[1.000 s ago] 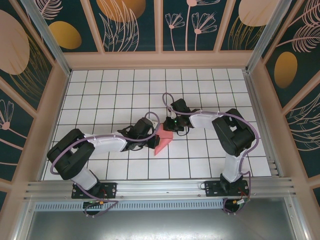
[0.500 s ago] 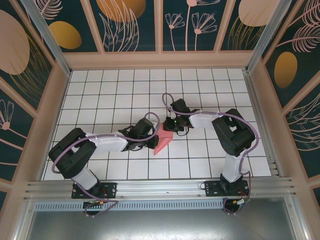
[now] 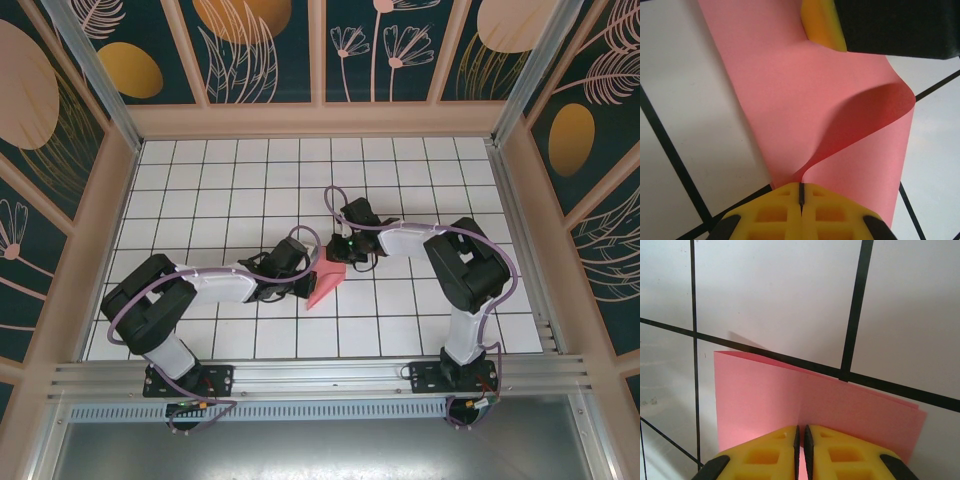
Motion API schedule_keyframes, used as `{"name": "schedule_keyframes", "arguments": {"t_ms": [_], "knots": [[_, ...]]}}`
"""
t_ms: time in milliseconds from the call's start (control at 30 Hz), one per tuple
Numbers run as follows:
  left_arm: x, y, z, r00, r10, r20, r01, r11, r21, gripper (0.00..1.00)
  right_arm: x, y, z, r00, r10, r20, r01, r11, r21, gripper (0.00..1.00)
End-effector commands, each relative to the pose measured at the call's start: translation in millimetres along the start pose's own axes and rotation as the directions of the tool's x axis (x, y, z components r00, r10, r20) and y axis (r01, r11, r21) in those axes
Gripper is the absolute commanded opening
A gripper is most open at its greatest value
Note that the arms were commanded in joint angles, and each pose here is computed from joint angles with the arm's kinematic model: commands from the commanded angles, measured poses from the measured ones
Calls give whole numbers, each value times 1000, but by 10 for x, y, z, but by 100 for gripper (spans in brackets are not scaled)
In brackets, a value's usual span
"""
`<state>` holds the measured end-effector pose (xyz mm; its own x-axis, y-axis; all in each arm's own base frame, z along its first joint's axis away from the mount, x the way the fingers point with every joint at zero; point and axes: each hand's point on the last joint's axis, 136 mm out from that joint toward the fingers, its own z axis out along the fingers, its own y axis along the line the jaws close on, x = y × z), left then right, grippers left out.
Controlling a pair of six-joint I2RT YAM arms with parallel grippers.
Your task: Fold a paper plane with a square sheet of paper (pick it up from the middle)
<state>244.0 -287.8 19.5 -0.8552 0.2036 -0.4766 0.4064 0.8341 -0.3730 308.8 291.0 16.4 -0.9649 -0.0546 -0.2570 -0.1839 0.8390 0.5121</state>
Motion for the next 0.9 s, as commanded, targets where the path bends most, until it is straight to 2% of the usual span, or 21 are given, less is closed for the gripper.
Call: {"name": "schedule_keyframes", "arguments": {"t_ms": [0,400,667,867], "knots": [[-84,21,9,1000,-5,22,5,1000,-19,0,189,-195,145,998,30,-56,-26,996,82,17],[45,120,108,1000,-25,-17,24,998,-50,0,194,-193,148,998,33,-56,-28,996,81,17],[-39,37,-30,999,-36,27,37,999,-15,0,206,-218,134,998,37,-54,-31,995,94,17],[41,25,44,999,-45,-2,45,999,8,0,66,-7,33,1000,21,-20,-21,999,27,20]]}}
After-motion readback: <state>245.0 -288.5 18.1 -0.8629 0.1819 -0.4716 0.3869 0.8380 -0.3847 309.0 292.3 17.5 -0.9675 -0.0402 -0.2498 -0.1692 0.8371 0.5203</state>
